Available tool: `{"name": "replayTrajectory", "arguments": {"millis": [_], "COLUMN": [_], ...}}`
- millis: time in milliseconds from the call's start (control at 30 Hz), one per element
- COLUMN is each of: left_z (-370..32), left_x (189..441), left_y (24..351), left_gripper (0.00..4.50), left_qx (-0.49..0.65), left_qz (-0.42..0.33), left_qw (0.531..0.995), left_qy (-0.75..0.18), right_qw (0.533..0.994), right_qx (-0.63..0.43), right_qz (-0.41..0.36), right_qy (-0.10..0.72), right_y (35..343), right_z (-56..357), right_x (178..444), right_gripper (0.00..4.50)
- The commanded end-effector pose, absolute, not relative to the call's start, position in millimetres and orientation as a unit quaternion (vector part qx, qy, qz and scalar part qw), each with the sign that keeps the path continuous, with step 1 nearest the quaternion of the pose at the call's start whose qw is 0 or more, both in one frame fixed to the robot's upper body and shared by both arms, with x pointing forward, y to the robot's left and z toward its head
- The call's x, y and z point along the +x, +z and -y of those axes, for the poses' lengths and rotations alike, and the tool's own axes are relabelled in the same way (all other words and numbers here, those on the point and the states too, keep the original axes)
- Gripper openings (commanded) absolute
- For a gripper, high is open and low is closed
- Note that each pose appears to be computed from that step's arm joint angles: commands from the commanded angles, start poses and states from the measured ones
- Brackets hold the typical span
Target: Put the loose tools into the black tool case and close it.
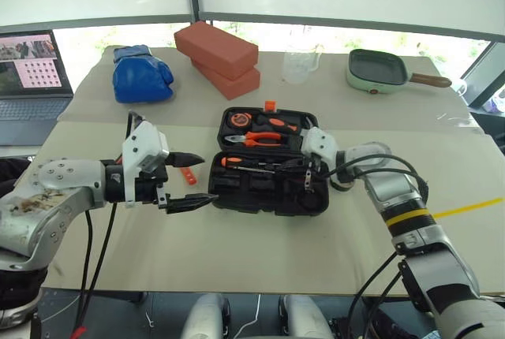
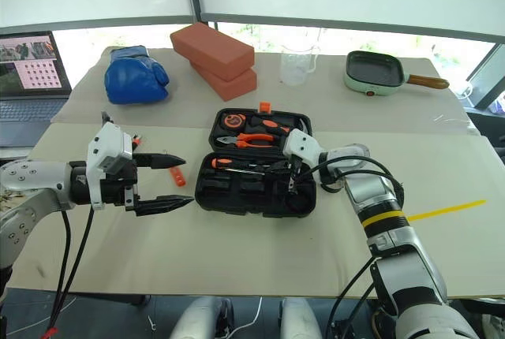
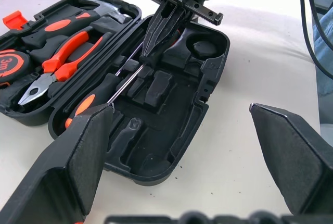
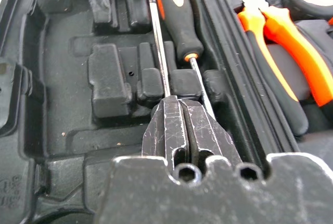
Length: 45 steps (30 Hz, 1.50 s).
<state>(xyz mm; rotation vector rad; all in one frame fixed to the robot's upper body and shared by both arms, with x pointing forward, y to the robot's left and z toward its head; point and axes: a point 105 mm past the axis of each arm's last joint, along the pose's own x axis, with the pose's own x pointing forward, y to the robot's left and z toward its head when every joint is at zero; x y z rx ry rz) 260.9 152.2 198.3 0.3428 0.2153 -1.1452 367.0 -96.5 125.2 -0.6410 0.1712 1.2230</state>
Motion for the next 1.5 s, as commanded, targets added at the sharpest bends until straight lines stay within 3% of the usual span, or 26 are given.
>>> {"name": "replayTrajectory", "arguments": {"millis": [33, 233, 467, 633, 767, 833, 1000, 1133, 1233, 1300, 1500], "left_z": [-152.4, -150.3, -148.4, -151.6, -166.8, -177.7, -222.5, -286.8, -296.4, -292.0, -262.4], "left_x": [262.8, 263.4, 268.2, 269.5, 271.2, 271.7, 258.3, 208.6, 189.2, 189.8, 229.5], "left_y": [207.3, 203.5, 204.5, 202.7, 195.6, 190.8, 172.1, 135.0, 124.4, 126.5, 145.8], "left_gripper": [4.50, 4.50, 4.50, 4.50, 4.50, 4.50, 4.50, 4.50, 4.50, 4.50, 4.50], "left_qx": [0.183, 0.185, 0.187, 0.189, 0.171, 0.158, 0.117, 0.078, 0.073, 0.074, 0.022], "left_qz": [-0.080, -0.079, -0.071, -0.074, -0.088, -0.096, -0.132, -0.204, -0.232, -0.232, -0.236], "left_qw": [0.821, 0.821, 0.821, 0.826, 0.855, 0.874, 0.930, 0.962, 0.961, 0.960, 0.958], "left_qy": [-0.535, -0.535, -0.534, -0.526, -0.482, -0.449, -0.323, -0.162, -0.130, -0.135, -0.160], "right_qw": [0.765, 0.759, 0.736, 0.773, 0.771, 0.765, 0.744, 0.726, 0.725, 0.729, 0.741], "right_qx": [-0.341, -0.344, -0.376, -0.316, -0.224, -0.200, -0.132, -0.127, -0.136, -0.137, -0.146], "right_qz": [-0.106, -0.091, -0.103, -0.038, 0.022, 0.029, 0.038, 0.029, 0.023, 0.023, 0.026], "right_qy": [0.536, 0.546, 0.553, 0.548, 0.596, 0.611, 0.654, 0.676, 0.675, 0.671, 0.655], "right_y": [108.5, 116.4, 104.9, 147.8, 204.7, 218.9, 245.8, 246.3, 242.0, 241.5, 238.2], "right_z": [102.9, 98.2, 93.9, 83.4, 81.5, 85.7, 96.3, 104.2, 104.7, 104.5, 104.9], "right_x": [373.8, 371.0, 369.6, 376.0, 352.6, 340.4, 303.1, 273.5, 264.6, 262.6, 260.1], "right_gripper": [0.04, 0.04, 0.04, 0.04, 0.04, 0.04, 1.50, 2.80, 3.90, 4.41, 4.48]}}
